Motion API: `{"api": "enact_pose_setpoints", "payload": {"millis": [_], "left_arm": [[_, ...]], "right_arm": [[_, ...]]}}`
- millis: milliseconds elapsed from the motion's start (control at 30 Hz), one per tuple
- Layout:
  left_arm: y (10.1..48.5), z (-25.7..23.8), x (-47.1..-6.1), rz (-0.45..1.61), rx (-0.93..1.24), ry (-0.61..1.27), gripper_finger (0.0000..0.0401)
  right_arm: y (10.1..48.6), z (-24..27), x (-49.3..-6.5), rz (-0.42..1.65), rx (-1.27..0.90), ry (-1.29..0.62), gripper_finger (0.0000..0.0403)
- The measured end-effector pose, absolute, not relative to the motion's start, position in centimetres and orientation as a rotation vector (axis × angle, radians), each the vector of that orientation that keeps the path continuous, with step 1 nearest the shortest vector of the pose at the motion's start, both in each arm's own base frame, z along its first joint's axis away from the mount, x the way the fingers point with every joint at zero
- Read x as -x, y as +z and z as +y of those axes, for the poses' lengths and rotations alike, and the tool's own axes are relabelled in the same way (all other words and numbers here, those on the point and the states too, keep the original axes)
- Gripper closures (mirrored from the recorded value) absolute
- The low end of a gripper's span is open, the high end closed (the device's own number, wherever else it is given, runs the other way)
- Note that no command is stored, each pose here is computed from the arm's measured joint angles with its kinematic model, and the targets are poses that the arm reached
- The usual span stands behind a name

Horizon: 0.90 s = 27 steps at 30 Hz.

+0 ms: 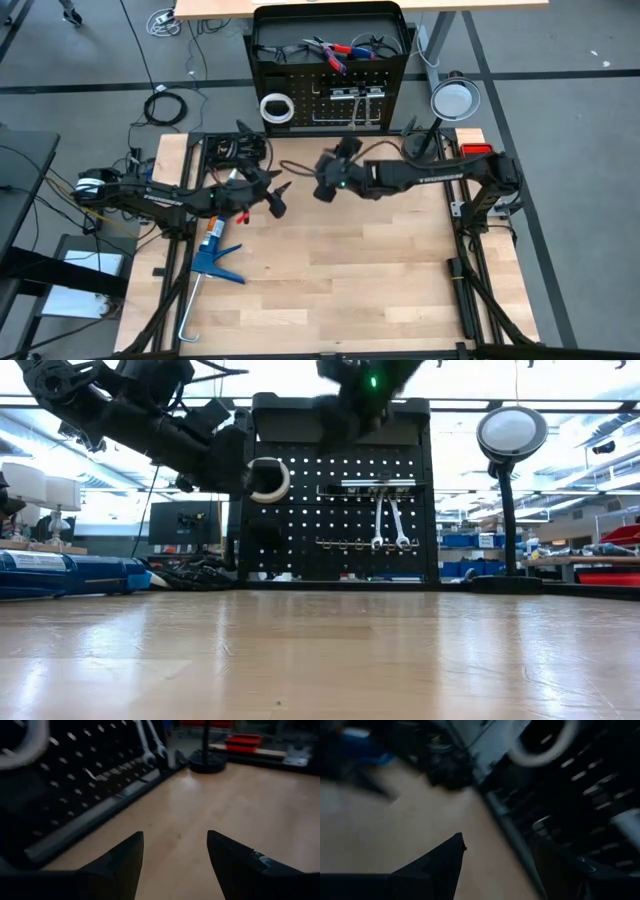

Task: Hang tools onto peg board
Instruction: Remove the blue-orange pliers from the black peg board

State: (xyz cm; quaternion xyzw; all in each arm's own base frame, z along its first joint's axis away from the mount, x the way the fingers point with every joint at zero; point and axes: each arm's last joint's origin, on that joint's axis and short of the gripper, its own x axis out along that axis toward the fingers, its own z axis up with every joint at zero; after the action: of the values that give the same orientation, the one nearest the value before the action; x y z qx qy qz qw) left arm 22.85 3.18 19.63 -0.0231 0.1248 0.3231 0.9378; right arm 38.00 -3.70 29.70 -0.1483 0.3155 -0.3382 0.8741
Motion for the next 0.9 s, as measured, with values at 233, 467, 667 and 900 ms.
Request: {"api": "enact_pose_setpoints", "payload": {"millis": [233,467,667,900], "left_arm": [[19.2,3.1,-22.8,0.285,0.094,0.628,0.0178],[18.9,3.0,-22.7,0.307,0.159,0.606,0.0178],[18.8,2.9,-22.7,0.313,0.182,0.591,0.0178],[18.7,2.9,-22.7,0.315,0.182,0.592,0.0178]], "right_arm": [[35.8,-5.1,-38.1,0.671,0.613,-0.832,0.0163],[39.9,-7.2,-37.7,0.704,0.835,-0.841,0.0163],[42.6,-8.4,-37.3,0.7,1.036,-0.876,0.0163],[46.0,-9.7,-35.3,0.616,1.125,-0.874,0.0163]]}}
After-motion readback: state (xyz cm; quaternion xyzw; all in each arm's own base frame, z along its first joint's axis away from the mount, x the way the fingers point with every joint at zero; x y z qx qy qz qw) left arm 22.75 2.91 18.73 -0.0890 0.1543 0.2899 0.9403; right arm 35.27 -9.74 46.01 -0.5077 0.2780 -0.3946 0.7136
